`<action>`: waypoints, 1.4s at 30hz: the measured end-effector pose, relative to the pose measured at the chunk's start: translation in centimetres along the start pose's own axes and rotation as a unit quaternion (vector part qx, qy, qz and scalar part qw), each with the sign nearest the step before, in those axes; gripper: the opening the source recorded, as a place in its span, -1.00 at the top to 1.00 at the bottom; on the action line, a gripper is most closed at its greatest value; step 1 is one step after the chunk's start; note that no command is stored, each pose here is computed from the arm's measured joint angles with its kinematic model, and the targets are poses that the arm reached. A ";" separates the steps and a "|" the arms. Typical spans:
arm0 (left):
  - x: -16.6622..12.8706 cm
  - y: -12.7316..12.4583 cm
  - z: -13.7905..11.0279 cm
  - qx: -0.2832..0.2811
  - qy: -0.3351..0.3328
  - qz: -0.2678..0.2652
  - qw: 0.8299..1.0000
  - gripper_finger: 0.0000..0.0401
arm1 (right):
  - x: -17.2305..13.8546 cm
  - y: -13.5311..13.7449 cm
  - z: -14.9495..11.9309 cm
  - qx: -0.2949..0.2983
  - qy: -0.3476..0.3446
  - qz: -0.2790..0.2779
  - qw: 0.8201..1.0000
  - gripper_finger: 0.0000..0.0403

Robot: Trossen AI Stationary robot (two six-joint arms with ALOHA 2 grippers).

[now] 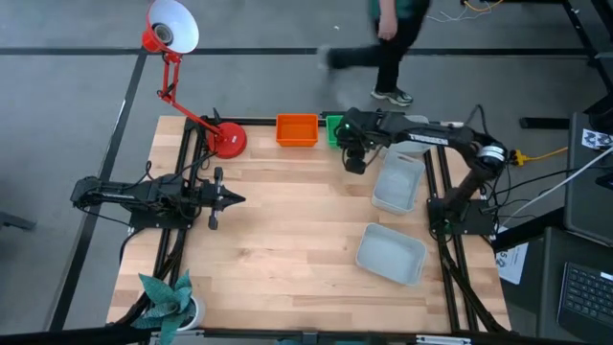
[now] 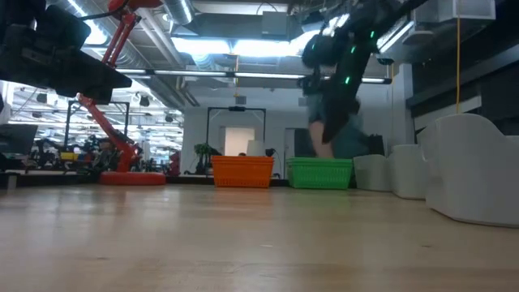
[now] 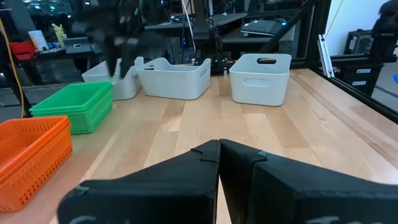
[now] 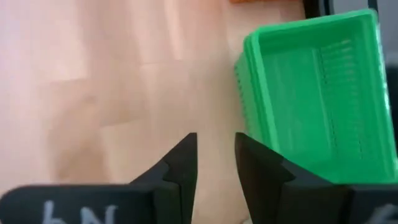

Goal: Stack baskets by color
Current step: Stack the middle gray bin on the top gray bin

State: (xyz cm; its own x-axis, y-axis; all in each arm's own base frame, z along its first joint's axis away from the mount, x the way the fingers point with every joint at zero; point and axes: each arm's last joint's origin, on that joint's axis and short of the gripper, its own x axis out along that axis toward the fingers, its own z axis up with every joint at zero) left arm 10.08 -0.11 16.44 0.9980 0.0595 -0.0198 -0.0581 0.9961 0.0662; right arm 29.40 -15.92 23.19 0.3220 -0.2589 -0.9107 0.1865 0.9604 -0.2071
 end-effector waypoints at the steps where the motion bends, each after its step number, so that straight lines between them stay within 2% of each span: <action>1: 0.0 0.0 0.0 0.000 0.000 0.000 1.000 1.00 | -1.0 0.4 0.0 0.007 0.000 0.004 1.000 0.46; 5: 0.0 0.0 0.0 0.000 0.000 0.000 1.000 1.00 | -5.5 2.4 -1.1 0.055 0.006 0.019 0.998 0.46; 10: 0.0 0.0 0.0 0.000 0.000 0.000 1.000 1.00 | -10.2 4.4 -4.1 0.128 0.062 0.035 0.989 0.46; 14: 0.0 0.0 0.0 0.000 0.000 0.000 1.000 1.00 | -12.4 5.6 -5.9 0.176 0.096 0.034 0.979 0.46; 20: 0.0 0.0 0.0 0.000 0.000 0.000 1.000 1.00 | -14.0 7.8 -8.1 0.196 0.189 0.023 0.962 0.46; 23: 0.0 0.0 0.0 0.000 0.000 0.000 1.000 1.00 | -13.8 8.8 -8.6 0.180 0.211 0.007 0.961 0.46; 27: 0.0 0.0 0.0 0.000 0.000 0.000 1.000 1.00 | -12.8 10.4 -9.4 0.123 0.241 0.026 0.962 0.46; 31: 0.0 0.0 0.0 0.000 0.000 0.000 1.000 1.00 | -11.0 12.2 -11.0 0.111 0.303 0.068 0.944 0.46; 34: 0.0 0.0 0.0 0.000 0.000 0.000 1.000 1.00 | -9.9 13.3 -12.4 0.109 0.340 0.060 0.932 0.46; 36: 0.0 0.0 0.0 0.000 0.000 0.000 1.000 1.00 | -9.2 13.8 -13.1 0.104 0.350 0.052 0.929 0.46; 42: 0.0 0.0 0.0 0.000 0.000 0.000 1.000 1.00 | -7.4 15.1 -13.6 0.109 0.330 0.049 0.937 0.46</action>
State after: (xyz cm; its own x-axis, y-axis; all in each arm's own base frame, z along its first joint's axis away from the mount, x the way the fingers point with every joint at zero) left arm 10.08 -0.11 16.44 0.9980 0.0598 -0.0199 -0.0584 0.9961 0.0662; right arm 17.22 1.94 21.95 -0.2824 0.0178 -0.9591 0.3938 0.9138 -0.0990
